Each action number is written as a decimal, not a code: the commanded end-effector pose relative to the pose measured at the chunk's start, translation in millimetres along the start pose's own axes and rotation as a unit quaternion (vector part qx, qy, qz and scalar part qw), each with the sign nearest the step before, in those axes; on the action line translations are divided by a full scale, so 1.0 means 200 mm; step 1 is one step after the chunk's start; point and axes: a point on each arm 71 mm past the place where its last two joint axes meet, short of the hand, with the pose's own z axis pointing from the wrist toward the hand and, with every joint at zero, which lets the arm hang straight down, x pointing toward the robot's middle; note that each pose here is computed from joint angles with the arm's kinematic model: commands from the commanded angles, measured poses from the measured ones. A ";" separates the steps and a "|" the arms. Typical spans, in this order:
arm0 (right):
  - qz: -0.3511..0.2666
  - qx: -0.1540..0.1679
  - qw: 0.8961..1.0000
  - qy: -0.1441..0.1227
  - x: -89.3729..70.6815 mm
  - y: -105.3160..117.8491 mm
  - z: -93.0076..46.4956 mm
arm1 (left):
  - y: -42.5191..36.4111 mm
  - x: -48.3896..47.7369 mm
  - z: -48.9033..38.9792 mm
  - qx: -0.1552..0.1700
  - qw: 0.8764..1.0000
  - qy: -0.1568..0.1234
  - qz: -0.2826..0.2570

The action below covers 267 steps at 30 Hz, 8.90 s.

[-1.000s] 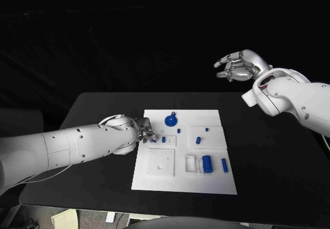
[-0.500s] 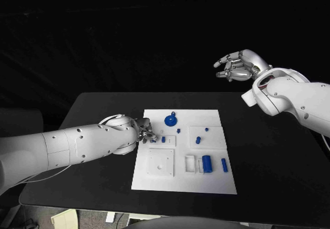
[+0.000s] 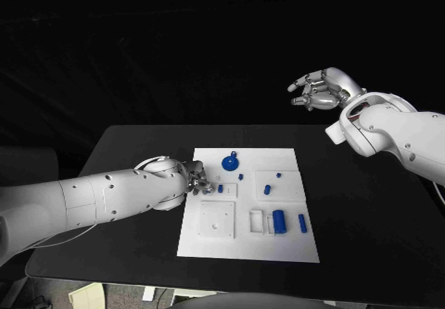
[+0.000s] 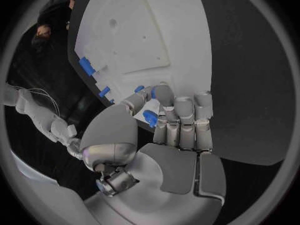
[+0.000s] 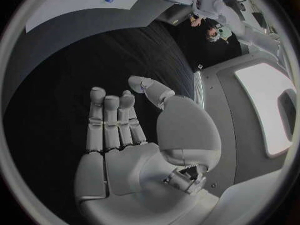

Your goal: Assemble the parts on the task board

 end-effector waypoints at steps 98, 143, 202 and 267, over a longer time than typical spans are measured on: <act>0.010 0.013 1.000 -0.008 0.00 -0.07 0.01 | -0.256 -0.225 -0.006 0.276 0.949 -0.142 -0.061; -0.003 0.001 1.000 0.026 0.08 -0.04 0.02 | -0.414 -0.066 0.159 0.248 0.954 -0.108 0.132; -0.003 -0.002 1.000 0.031 0.10 -0.02 0.02 | -0.448 -0.006 0.227 0.228 0.959 -0.105 0.131; -0.003 -0.002 1.000 0.030 0.10 -0.02 0.01 | -0.412 -0.035 0.239 0.213 0.962 -0.123 0.118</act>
